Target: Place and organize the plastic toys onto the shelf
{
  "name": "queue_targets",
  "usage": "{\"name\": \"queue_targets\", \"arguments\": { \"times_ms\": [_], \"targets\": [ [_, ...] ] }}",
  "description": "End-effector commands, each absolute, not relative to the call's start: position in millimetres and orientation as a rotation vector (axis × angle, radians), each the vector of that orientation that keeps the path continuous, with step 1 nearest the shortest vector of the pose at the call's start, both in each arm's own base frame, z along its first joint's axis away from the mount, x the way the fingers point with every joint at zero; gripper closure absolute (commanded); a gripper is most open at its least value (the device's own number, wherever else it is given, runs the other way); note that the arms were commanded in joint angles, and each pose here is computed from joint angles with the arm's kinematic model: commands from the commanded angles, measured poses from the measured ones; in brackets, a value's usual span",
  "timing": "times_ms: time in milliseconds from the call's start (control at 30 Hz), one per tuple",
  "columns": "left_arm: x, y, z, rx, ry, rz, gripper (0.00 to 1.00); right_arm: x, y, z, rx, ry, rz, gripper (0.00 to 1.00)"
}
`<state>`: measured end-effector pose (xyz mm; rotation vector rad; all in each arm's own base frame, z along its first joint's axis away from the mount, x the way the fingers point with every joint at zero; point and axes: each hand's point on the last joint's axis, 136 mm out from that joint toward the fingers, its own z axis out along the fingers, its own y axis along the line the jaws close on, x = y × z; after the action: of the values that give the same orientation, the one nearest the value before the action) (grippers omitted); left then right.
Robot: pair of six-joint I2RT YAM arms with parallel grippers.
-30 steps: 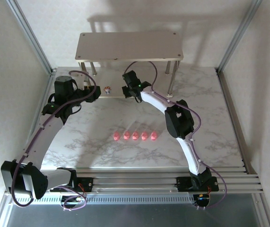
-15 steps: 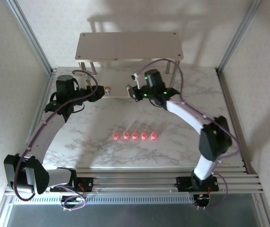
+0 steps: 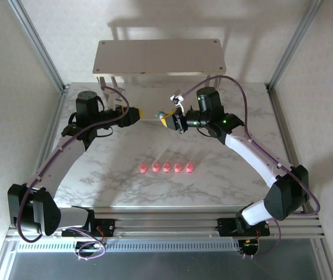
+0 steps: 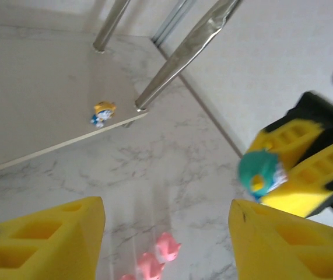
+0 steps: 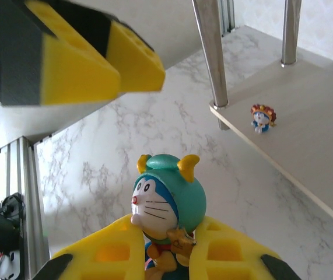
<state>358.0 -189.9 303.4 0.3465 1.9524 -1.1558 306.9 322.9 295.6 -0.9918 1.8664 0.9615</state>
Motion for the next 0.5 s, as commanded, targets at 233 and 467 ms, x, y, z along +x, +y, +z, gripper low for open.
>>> {"name": "queue_targets", "arguments": {
  "times_ms": [233, 467],
  "targets": [
    [337, -217, 324, 0.455, 1.912, -1.263, 0.42, 291, 343, 300, -1.092, 1.799, 0.896, 0.97],
    [331, -224, 321, 0.471, 1.922, -1.273, 0.4, 290, 352, 300, -1.109, 1.789, 0.908, 0.97]
  ]
}}
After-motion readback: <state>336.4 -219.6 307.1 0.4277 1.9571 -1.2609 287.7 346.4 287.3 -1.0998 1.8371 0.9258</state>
